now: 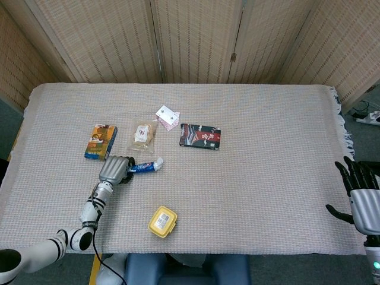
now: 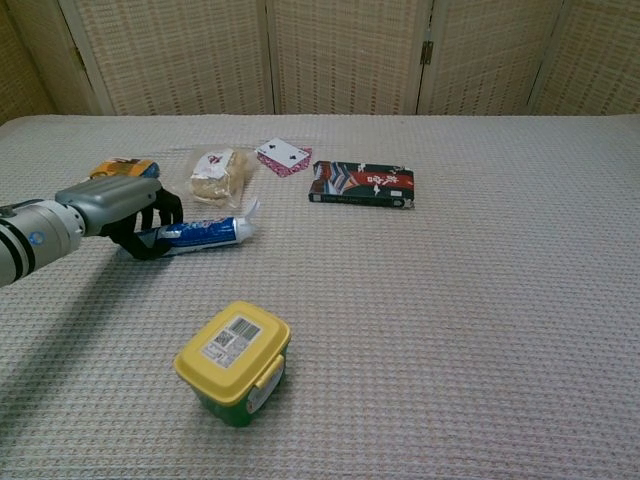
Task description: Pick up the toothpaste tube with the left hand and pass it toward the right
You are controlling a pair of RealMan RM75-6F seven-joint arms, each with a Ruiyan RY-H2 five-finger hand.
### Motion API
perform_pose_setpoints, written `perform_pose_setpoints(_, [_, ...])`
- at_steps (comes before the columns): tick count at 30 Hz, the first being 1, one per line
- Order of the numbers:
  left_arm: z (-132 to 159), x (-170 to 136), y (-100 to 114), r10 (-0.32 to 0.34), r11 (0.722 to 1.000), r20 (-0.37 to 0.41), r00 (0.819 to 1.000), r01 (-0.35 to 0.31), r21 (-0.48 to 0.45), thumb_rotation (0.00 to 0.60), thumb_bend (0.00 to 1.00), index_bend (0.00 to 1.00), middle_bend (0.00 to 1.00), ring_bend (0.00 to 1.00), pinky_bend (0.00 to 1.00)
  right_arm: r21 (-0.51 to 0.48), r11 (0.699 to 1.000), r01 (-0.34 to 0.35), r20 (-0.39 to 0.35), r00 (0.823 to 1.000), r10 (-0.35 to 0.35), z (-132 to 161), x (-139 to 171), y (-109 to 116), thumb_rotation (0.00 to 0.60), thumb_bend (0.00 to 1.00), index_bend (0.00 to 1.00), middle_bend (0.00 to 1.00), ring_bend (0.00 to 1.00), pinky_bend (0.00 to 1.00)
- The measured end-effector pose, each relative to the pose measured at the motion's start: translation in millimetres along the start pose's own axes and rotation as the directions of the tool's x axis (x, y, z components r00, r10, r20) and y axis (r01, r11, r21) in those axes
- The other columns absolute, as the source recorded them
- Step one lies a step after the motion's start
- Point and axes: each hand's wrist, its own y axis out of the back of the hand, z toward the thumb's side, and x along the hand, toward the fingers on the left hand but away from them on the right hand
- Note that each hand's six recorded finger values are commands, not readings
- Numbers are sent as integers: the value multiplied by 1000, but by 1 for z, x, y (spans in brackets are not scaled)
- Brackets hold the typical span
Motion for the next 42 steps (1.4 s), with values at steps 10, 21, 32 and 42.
perform_pose_setpoints(10, [-1, -5, 20, 76, 987, 104, 992, -60, -150, 600, 719, 749, 814, 727, 717, -32, 999, -1, -115, 993, -2, 29, -6, 11, 600, 185, 0, 0, 0, 0])
perform_pose_setpoints(21, [48, -33, 61, 188, 966, 289, 939, -123, -229, 600, 735, 751, 816, 729, 717, -68, 993, -98, -428, 902, 60, 124, -40, 21, 600, 294, 151, 0, 0, 0])
perform_pose_setpoints(32, [104, -57, 79, 197, 974, 395, 897, -134, -182, 600, 736, 751, 815, 728, 717, -17, 972, -235, -613, 770, 175, 219, -76, 5, 600, 305, 247, 0, 0, 0])
perform_pose_setpoints(42, [123, -56, 82, 181, 978, 392, 902, -123, -168, 600, 739, 751, 820, 729, 717, 9, 954, -301, -662, 713, 231, 265, -86, -12, 600, 304, 270, 0, 0, 0])
